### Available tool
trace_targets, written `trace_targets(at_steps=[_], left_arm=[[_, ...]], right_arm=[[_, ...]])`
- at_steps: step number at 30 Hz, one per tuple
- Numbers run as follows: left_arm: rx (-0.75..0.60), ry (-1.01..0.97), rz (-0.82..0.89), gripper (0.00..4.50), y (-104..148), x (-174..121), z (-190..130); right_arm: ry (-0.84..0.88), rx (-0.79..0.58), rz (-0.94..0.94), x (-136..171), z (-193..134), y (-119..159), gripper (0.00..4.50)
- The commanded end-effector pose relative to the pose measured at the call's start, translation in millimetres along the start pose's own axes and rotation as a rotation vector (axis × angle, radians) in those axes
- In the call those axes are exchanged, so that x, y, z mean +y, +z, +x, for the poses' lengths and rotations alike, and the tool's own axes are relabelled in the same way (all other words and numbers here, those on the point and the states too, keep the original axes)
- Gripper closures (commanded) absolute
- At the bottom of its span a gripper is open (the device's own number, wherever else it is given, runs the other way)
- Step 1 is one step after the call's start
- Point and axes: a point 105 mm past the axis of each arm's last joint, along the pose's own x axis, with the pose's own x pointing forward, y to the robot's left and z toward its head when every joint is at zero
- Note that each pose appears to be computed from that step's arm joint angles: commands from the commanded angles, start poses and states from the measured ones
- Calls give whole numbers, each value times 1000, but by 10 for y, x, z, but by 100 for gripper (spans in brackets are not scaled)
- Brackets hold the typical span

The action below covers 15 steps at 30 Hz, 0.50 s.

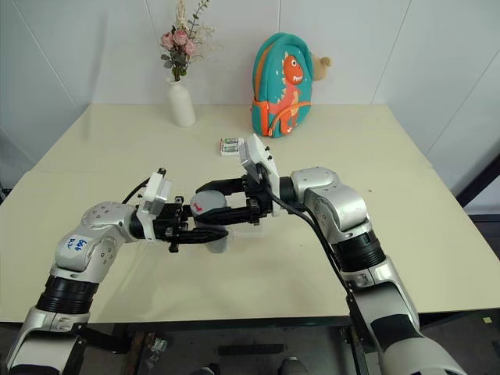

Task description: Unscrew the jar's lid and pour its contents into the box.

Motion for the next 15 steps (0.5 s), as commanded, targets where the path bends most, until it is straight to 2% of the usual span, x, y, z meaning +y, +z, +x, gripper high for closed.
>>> trace_targets(at_steps=[1, 6, 12, 15], left_arm=[[-21, 58, 49, 253, 141, 25, -136], [-23, 89, 68, 253, 164, 10, -152], [-3, 112, 99, 253, 202, 34, -177], [11, 146, 110, 253, 269, 62, -284]], right_arm=[[98, -25, -51, 173, 43, 112, 194], [84, -29, -50, 189, 40, 98, 194], [73, -27, -43, 192, 31, 90, 1], [-16, -71, -95, 106, -6, 170, 1]])
